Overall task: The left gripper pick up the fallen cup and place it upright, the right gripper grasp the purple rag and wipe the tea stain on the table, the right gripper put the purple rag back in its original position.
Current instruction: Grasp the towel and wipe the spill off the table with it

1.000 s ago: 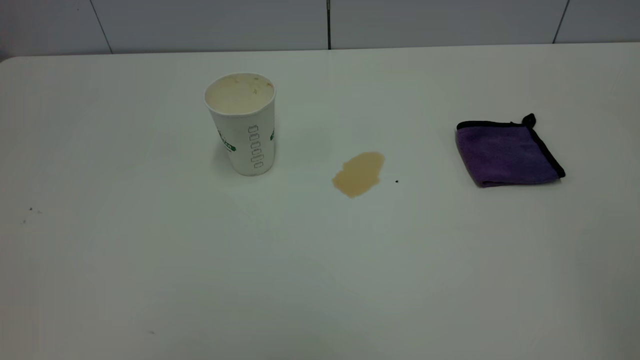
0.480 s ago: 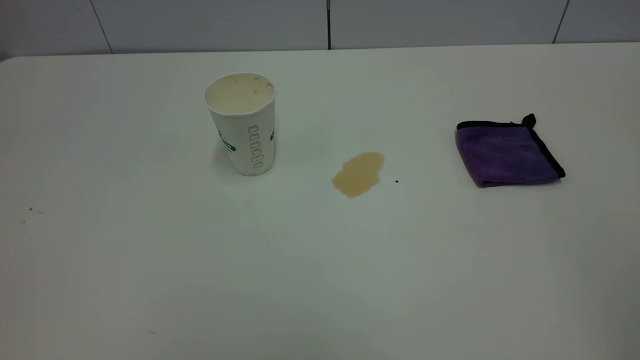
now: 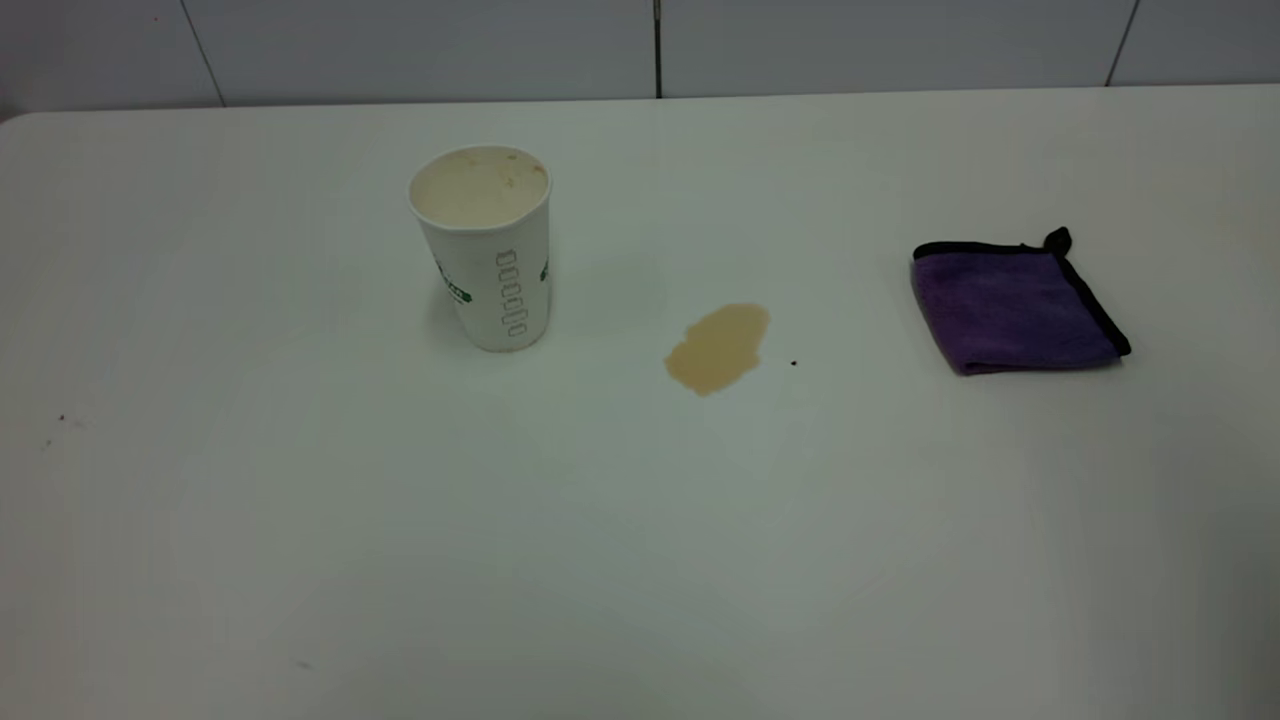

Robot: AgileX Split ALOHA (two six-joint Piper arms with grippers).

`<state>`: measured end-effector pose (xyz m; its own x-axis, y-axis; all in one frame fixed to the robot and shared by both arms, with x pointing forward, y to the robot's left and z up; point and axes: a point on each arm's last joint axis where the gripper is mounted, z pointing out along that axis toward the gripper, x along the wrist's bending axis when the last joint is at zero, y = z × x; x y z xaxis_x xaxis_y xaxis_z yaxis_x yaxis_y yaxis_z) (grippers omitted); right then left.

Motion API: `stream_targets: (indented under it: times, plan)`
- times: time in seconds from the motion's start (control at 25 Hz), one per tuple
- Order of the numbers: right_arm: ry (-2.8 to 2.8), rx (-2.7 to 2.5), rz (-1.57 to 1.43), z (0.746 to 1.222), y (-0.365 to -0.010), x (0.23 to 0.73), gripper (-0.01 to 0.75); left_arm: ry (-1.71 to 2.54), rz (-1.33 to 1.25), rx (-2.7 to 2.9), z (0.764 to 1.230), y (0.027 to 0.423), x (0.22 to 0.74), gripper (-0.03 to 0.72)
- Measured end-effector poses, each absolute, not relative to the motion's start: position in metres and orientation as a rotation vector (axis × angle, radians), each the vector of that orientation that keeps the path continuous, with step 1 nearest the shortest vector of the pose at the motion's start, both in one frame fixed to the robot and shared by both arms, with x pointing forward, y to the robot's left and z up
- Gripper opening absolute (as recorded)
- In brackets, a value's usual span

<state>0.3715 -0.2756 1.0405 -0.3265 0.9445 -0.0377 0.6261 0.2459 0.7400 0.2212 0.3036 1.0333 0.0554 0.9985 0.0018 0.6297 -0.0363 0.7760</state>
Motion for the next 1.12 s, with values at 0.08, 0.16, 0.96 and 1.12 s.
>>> stream_targets:
  times: [0.08,0.16,0.96,1.12]
  plan:
    - [2.131,1.457,0.829,1.025,-0.273,0.398,0.631,1.637,0.781,1.732,1.033,0.304,0.221,0.53]
    - [2.18,1.505,0.805,1.012,-0.27,0.423,0.631,1.637,0.781,1.732,1.033,0.304,0.221,0.53]
    - [2.395,1.725,0.627,0.878,-0.248,0.632,0.591,1.637,0.781,1.732,1.033,0.304,0.221,0.53]
    - [2.428,1.683,0.592,0.853,-0.233,0.652,0.591,1.637,0.781,1.732,1.033,0.304,0.221,0.53]
